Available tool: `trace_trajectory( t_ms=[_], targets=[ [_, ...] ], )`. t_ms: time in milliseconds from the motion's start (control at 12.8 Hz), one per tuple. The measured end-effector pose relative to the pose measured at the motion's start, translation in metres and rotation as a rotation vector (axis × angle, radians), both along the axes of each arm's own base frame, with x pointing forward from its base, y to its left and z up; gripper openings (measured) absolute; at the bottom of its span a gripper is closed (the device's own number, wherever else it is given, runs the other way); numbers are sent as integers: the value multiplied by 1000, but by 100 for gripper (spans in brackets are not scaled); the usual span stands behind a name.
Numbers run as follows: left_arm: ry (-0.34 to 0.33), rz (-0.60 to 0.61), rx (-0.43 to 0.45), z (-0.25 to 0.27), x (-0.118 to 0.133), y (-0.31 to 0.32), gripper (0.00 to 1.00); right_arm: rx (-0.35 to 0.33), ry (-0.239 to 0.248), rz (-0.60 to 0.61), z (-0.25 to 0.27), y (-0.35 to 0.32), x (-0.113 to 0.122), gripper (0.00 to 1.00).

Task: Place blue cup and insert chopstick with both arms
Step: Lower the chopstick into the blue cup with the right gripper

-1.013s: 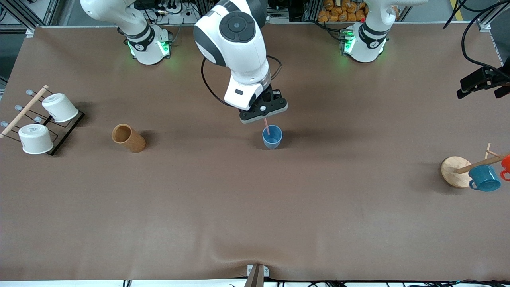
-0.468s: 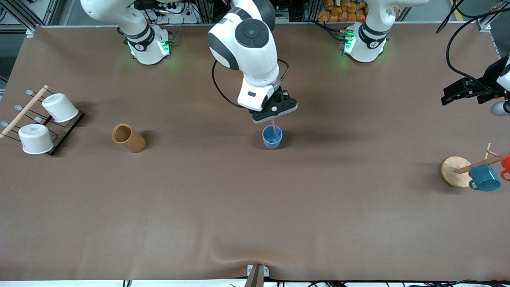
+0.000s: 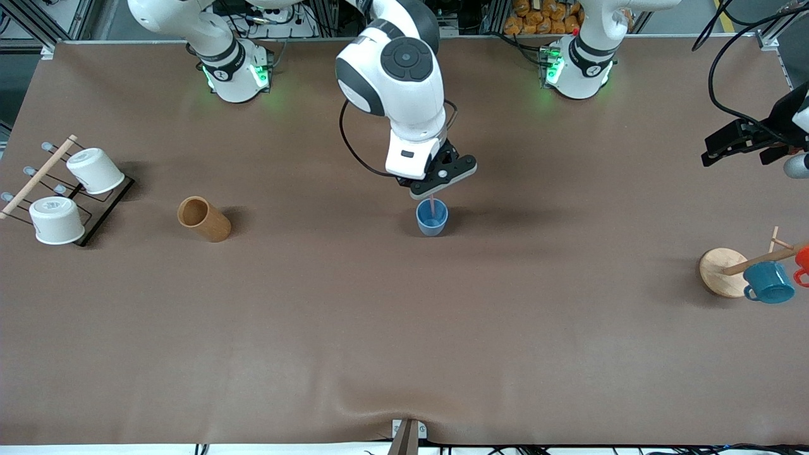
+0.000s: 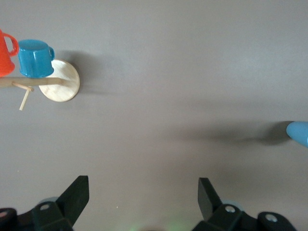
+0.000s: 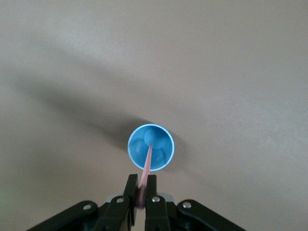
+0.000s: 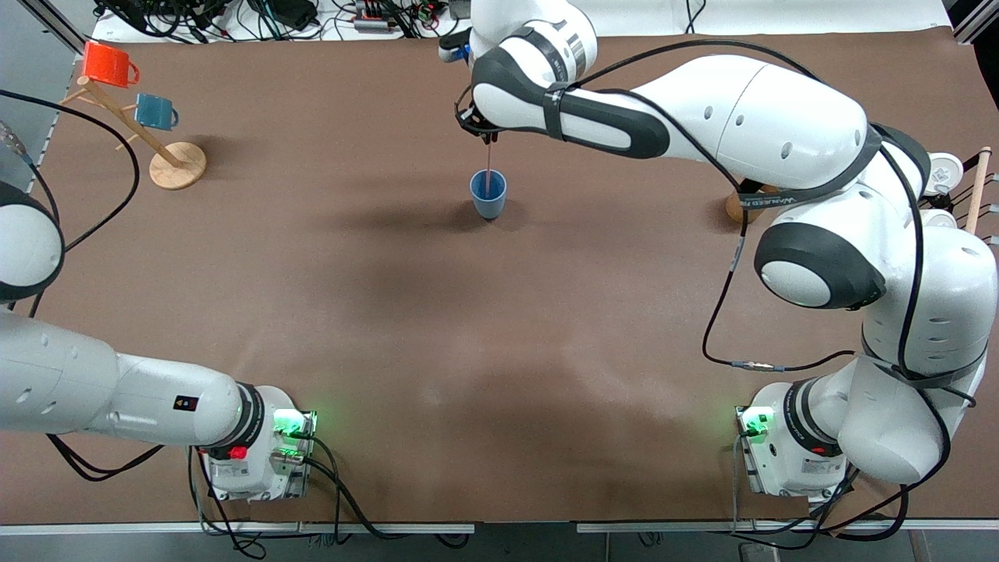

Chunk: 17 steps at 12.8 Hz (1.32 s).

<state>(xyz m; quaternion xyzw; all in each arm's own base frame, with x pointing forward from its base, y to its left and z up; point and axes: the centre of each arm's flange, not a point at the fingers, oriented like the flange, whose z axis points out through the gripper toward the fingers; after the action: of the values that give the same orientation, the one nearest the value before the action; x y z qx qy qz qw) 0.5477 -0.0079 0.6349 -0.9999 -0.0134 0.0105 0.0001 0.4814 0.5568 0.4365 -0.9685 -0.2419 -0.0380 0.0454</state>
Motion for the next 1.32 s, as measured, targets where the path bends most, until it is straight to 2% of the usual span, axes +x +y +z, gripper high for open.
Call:
trace_trajectory(
  t_ms=[390,935,1169,1247,1325],
  targets=[
    [-25,6,-1,3,2,2,100,-27,-32,133,-19,4,2,10],
    [-25,2,-1,3,2,-1,100,-44,-50,170,-37,12,-2,10],
    [-25,1,-1,3,2,-1,100,-35,-61,172,-41,13,-1,13],
    [-25,1,-1,3,2,-1,100,-35,-61,174,-41,14,-1,19],
    [-25,1,-1,3,2,-1,100,-36,-61,175,-42,14,-1,19]
  ],
)
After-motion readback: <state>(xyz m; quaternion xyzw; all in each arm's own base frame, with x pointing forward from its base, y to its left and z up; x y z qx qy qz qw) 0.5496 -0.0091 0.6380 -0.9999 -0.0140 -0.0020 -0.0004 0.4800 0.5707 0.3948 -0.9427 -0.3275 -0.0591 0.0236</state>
